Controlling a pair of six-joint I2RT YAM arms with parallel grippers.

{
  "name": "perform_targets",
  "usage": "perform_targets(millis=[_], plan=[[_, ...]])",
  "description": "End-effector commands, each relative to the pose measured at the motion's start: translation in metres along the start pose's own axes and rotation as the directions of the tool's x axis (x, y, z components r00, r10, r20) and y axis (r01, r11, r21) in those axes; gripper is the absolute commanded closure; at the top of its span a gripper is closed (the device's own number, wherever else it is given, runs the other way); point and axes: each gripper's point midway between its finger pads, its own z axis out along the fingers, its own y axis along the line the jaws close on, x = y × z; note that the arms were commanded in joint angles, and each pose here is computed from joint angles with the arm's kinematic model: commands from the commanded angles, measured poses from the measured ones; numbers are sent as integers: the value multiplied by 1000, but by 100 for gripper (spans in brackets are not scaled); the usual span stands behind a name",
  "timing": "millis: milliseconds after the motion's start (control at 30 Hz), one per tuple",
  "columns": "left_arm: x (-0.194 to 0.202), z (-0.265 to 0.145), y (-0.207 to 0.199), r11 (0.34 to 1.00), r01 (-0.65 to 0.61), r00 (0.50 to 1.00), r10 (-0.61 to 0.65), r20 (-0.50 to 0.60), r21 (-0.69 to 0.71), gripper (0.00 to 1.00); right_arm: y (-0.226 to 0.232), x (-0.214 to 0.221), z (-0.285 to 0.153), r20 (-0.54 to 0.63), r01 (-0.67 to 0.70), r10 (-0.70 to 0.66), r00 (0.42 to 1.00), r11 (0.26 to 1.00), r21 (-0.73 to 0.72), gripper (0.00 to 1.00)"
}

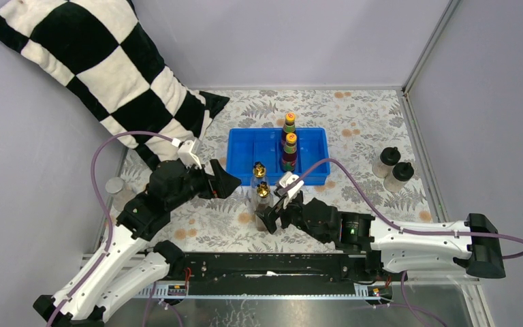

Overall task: Organize the condiment bottles
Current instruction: Pick up the bottle from the center of the board.

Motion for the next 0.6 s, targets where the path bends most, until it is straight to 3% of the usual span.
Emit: perform_targets(millis=[0,267,567], plan=[[5,-3,2,1000,-26,1000,26,-11,-1,1,-1,-56,-2,159,-62,54,986,997,47,15],[10,-5,5,1000,-21,1000,21,-15,-5,1,-5,-66,7,182,-92,63,981,983,157,16],[9,-9,4,1000,-21,1000,21,-10,-2,1,0,-58,15,155,-87,50,987,966,242,28]])
